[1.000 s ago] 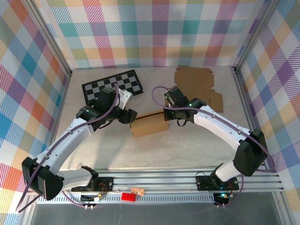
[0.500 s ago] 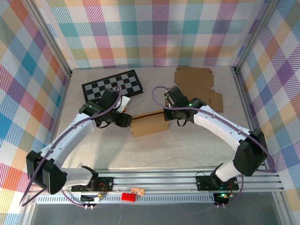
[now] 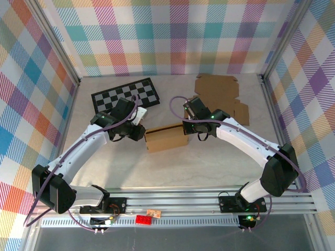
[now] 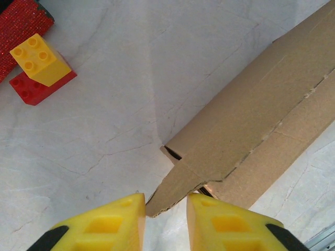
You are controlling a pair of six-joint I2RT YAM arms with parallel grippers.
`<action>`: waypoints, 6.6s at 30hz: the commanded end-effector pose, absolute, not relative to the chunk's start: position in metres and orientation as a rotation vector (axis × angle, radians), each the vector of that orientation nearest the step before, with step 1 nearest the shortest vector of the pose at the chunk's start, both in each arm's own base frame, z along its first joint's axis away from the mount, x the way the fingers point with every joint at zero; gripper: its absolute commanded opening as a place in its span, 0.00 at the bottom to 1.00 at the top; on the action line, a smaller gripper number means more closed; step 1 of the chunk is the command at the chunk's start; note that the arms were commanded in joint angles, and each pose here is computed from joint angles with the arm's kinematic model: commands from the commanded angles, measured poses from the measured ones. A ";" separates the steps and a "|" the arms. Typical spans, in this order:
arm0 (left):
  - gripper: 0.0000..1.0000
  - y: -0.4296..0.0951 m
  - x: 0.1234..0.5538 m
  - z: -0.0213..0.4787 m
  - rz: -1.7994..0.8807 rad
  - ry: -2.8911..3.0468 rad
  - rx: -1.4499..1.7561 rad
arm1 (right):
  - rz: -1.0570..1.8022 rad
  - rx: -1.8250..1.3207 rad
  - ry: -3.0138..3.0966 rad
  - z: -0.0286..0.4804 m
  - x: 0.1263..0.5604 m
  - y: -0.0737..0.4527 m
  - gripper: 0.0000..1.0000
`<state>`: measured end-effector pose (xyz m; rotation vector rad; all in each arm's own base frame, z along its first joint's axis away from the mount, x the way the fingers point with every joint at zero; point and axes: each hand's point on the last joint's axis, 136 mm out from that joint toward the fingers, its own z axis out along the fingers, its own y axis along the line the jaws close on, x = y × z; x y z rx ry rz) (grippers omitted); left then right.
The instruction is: Fold the paper box
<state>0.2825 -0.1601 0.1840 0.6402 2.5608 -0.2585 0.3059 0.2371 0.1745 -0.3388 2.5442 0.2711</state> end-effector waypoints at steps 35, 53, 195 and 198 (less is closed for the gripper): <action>0.00 -0.183 0.268 0.182 -0.552 2.787 0.260 | 0.198 -0.340 2.635 0.158 0.296 0.236 0.00; 0.00 -0.190 0.264 0.177 -0.640 2.880 -0.008 | 0.182 -0.335 2.640 0.155 0.296 0.237 0.00; 0.28 -0.169 0.249 0.112 -0.987 2.710 -0.920 | 0.978 1.288 2.496 0.159 0.280 0.223 0.53; 0.28 -0.170 0.250 0.112 -0.989 2.710 -0.918 | 0.967 1.259 2.491 0.168 0.278 0.219 0.53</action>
